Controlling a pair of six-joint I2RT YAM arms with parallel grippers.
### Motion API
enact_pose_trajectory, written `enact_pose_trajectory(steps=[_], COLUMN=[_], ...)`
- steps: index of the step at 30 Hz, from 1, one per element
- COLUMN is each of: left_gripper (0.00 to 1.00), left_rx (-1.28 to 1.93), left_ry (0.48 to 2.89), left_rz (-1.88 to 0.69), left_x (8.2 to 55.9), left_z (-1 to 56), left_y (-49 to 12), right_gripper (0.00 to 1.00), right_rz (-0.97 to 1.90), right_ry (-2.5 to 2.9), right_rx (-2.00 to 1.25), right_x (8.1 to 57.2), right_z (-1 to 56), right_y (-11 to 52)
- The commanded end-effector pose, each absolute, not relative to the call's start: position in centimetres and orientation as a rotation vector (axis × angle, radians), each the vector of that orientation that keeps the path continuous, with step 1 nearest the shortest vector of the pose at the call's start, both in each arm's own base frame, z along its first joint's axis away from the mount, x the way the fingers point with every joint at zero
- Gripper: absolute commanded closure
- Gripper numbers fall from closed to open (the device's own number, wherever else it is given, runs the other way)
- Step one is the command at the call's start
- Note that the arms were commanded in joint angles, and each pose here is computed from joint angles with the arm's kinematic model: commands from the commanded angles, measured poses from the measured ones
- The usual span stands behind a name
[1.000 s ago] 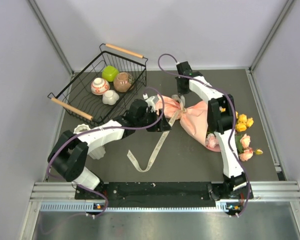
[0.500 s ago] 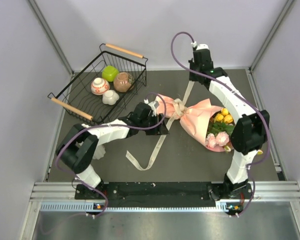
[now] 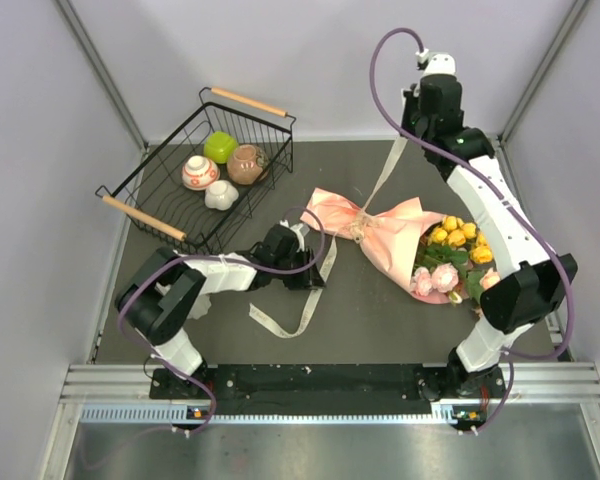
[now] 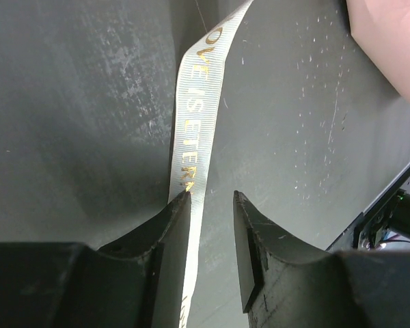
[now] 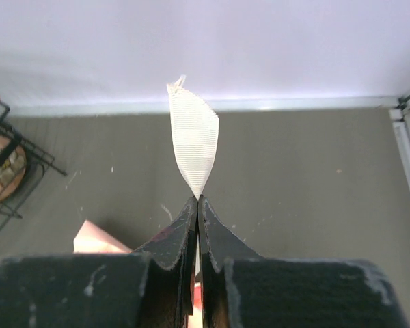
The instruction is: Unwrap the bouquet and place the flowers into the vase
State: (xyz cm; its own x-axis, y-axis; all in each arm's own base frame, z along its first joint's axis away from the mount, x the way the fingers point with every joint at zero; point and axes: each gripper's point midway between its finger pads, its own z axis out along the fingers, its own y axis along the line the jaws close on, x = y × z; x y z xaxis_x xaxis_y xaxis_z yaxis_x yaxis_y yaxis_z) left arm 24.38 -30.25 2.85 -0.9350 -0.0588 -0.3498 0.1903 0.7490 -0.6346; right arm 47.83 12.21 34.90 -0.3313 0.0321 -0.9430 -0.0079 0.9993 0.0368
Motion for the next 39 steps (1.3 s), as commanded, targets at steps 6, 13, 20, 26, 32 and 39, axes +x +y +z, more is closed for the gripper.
enact_pose_trajectory(steps=[6,13,20,26,32,39], left_gripper=[0.63,0.62,0.61,0.55,0.36,0.58], left_rx=[0.085,0.122,0.193,0.258,0.46,0.558], left_ry=[2.578,2.539,2.487,2.429,2.176,1.983], left_rz=[-0.962,-0.975,-0.954,-0.993,-1.223,-1.323], left_x=[22.7,21.7,22.0,22.2,23.3,27.9], left_z=[2.2,3.2,5.4,7.7,15.4,20.2], left_y=[-28.3,-27.5,-27.2,-27.7,-31.8,-38.2], right_gripper=[1.0,1.0,1.0,1.0,0.31,0.26], right_rz=[0.011,-0.04,-0.102,-0.135,-0.103,0.263], right_ry=[1.607,1.559,1.544,1.56,1.865,2.126], right_rx=[0.146,0.228,0.336,0.402,0.399,0.416], right_x=[46.8,49.4,51.8,55.9,57.4,51.0], right_z=[48.1,49.3,48.6,45.1,34.6,27.6], right_y=[6.3,2.5,-2.3,-6.9,-5.9,1.8])
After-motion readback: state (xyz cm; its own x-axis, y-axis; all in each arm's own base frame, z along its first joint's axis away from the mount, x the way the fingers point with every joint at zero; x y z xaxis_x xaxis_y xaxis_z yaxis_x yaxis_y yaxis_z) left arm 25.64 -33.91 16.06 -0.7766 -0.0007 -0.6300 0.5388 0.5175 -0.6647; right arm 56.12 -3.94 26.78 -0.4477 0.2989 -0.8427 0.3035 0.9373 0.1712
